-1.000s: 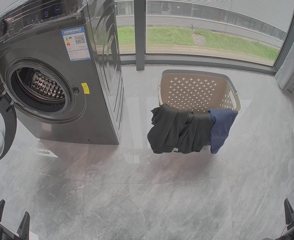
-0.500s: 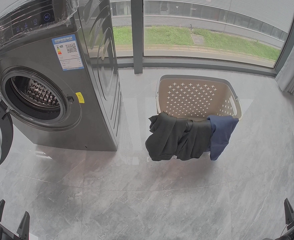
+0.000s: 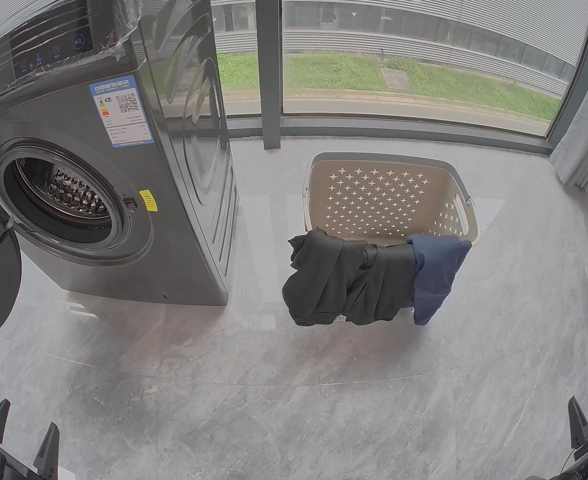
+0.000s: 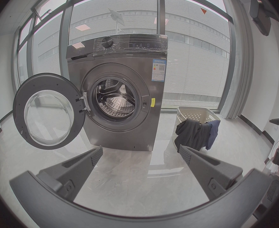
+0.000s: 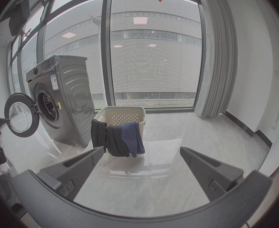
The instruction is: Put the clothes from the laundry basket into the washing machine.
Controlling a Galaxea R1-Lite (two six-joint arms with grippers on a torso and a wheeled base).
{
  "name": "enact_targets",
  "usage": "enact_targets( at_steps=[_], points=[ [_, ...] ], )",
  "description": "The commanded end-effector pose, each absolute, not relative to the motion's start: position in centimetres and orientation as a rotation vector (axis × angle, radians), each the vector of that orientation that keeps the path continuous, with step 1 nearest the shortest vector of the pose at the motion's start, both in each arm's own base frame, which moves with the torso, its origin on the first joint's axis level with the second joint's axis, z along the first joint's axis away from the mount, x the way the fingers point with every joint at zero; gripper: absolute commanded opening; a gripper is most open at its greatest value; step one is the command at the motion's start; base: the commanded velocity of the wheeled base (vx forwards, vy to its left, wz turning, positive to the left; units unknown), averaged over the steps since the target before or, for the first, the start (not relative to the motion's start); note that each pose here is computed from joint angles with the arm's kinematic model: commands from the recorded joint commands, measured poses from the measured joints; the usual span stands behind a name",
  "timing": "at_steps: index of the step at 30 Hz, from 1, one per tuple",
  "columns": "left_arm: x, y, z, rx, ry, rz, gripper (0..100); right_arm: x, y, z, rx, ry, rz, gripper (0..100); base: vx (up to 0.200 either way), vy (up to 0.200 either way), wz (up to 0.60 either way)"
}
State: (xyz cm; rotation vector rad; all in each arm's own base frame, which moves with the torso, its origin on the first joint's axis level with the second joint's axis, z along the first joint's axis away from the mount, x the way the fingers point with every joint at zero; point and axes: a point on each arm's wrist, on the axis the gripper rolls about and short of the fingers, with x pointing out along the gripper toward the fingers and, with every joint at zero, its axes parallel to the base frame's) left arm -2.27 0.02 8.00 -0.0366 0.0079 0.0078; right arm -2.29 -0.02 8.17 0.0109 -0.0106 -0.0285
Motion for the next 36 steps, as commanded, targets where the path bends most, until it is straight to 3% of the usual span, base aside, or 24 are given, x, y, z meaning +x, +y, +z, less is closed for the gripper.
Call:
enact_targets(
  at_steps=[1, 5, 14, 23, 29, 36],
  points=[
    [-2.22, 0.03, 7.62, -0.038, 0.015, 0.006, 100, -2.14, -0.02, 7.68, 0.011, 0.009, -0.029, 100, 0.0, -0.2, 0.0],
    [-2.22, 0.03, 7.62, -0.038, 0.015, 0.008, 100, -2.14, -0.02, 7.68, 0.011, 0.009, -0.029, 100, 0.0, -0.2, 0.0],
    [-2.22, 0.02, 7.62, -0.035, 0.015, 0.008, 100, -2.14, -0.02, 7.68, 0.011, 0.009, -0.029, 100, 0.0, 0.0, 0.0],
    [-2.22, 0.03, 7.62, -0.037, 0.015, 0.006, 100, -2.14, -0.02, 7.68, 0.011, 0.009, -0.029, 100, 0.2, 0.0, 0.0],
    [-2.22, 0.02, 7.62, -0.037, 0.015, 0.008, 100, -2.14, -0.02, 7.68, 0.011, 0.009, -0.029, 100, 0.0, 0.0, 0.0],
    [-2.22, 0.03, 7.62, -0.037, 0.015, 0.009, 100, -2.14, -0.02, 7.68, 0.011, 0.009, -0.029, 100, 0.0, -0.2, 0.0]
  ],
)
